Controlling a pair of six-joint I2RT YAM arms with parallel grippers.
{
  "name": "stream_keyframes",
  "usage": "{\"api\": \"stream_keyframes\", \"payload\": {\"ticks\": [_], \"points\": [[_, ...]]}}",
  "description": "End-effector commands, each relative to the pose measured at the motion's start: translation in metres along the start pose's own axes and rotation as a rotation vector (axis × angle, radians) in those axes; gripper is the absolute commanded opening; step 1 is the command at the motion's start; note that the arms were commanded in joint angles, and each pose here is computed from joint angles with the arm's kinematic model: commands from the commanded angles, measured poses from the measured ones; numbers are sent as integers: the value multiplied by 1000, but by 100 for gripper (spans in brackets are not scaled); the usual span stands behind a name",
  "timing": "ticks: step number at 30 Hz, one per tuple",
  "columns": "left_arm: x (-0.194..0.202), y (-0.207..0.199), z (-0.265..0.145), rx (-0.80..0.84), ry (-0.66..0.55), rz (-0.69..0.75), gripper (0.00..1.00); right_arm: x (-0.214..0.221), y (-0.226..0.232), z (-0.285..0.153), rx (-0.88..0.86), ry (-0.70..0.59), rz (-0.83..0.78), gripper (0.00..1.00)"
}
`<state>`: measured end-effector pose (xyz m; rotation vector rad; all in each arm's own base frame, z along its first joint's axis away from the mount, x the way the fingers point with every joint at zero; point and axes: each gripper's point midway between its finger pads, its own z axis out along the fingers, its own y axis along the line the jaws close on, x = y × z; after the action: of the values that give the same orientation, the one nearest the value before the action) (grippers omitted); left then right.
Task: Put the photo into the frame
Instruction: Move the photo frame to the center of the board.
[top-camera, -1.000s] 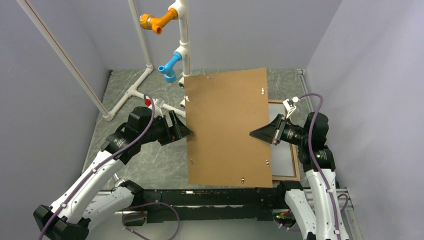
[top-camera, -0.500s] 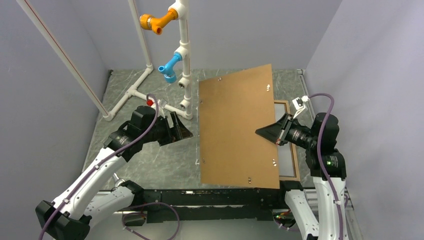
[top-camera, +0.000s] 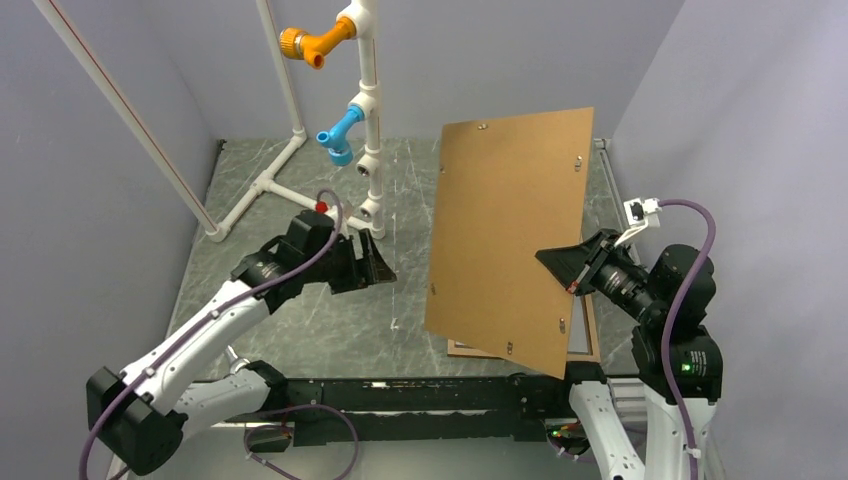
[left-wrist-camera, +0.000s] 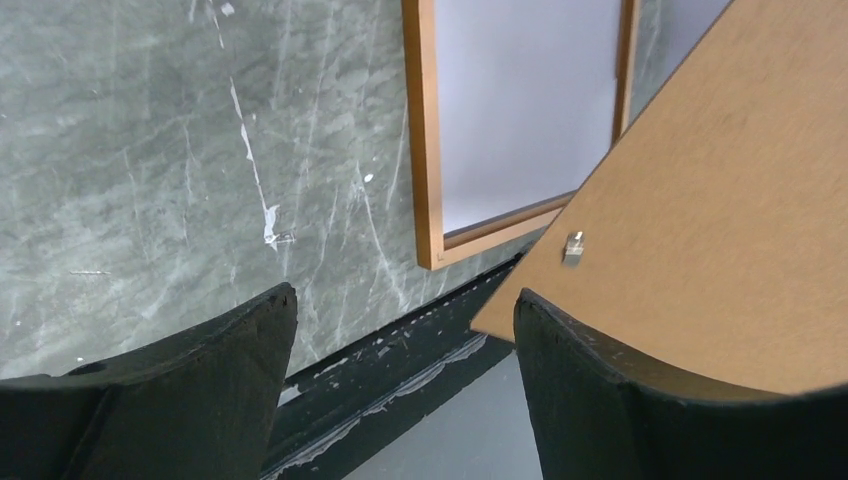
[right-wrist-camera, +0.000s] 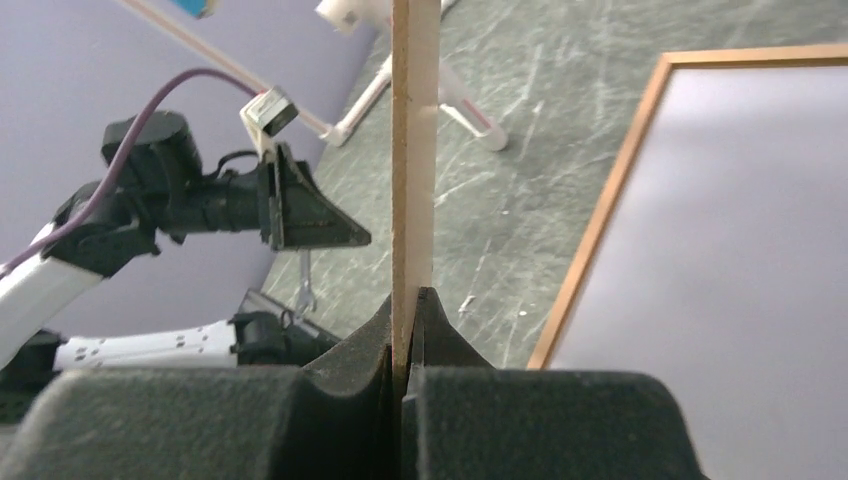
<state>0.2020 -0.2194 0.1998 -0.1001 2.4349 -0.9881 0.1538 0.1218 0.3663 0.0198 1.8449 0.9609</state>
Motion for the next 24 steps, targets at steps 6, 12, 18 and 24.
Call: {"api": "stream_keyframes", "payload": {"ticks": [6, 12, 18, 24], "points": [[28, -20, 47, -75, 95, 103, 78, 1, -68, 5, 321, 11, 7, 0], [51, -37, 88, -128, 137, 141, 73, 23, -102, 14, 412, 91, 39, 0], [73, -36, 132, -220, 182, 156, 69, 28, -120, 6, 516, 119, 32, 0], [95, -31, 168, -306, 228, 195, 63, 18, -117, -4, 553, 97, 8, 0]]}}
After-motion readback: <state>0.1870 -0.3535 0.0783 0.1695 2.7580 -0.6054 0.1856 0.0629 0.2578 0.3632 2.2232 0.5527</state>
